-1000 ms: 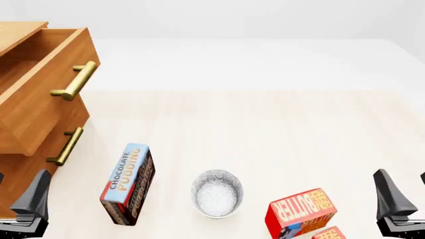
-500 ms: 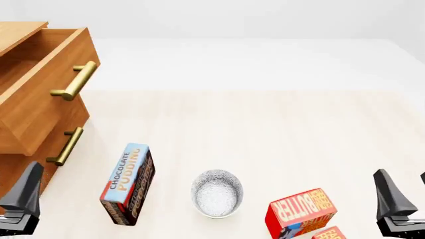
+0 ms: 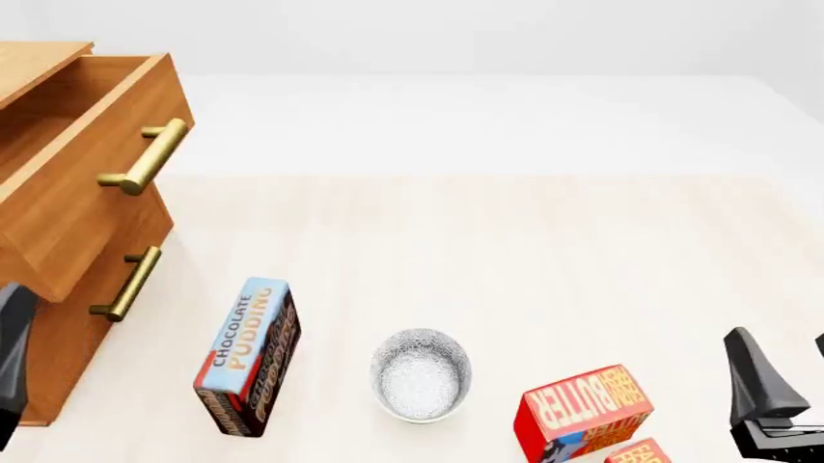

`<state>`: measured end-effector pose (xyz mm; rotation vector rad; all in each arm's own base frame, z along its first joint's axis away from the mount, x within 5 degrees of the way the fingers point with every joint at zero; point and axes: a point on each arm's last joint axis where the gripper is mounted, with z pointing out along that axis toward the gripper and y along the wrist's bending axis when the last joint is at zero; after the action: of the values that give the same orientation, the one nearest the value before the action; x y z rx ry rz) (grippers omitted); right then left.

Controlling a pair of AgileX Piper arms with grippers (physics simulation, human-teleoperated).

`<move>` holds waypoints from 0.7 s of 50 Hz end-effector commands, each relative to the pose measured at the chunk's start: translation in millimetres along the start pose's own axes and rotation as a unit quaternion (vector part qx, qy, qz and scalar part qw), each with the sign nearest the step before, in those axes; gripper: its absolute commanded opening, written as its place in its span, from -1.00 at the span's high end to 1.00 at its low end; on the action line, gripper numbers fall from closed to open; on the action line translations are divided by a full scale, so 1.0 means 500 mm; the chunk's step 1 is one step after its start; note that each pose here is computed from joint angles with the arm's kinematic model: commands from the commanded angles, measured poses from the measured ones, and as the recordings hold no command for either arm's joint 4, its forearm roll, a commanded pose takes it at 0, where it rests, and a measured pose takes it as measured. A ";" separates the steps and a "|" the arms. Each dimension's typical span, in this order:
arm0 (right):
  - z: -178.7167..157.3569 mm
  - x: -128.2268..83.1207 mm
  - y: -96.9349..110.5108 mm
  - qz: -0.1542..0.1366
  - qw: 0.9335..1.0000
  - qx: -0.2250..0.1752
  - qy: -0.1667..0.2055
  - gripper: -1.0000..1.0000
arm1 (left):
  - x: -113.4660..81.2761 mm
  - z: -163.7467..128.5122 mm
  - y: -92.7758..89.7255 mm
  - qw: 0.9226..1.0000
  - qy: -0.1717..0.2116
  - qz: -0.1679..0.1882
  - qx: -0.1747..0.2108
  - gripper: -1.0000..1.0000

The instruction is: Put the bowl in the top drawer of the cabinet.

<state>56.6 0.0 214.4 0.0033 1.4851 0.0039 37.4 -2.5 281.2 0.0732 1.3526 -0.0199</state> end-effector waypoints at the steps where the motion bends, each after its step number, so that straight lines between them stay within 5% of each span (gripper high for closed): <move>1: 0.000 0.000 0.000 0.000 1.000 0.000 0.000 -1.00 | -0.040 -0.008 0.001 1.000 -0.014 0.014 0.008 -1.00; 35: 0.000 0.000 0.000 0.000 1.000 0.000 0.000 -1.00 | -0.179 -0.065 0.009 0.997 -0.037 0.067 0.026 -1.00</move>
<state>56.6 0.0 214.4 0.0032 1.4851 0.0036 -0.9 0.1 347.4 0.1819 1.2728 0.0482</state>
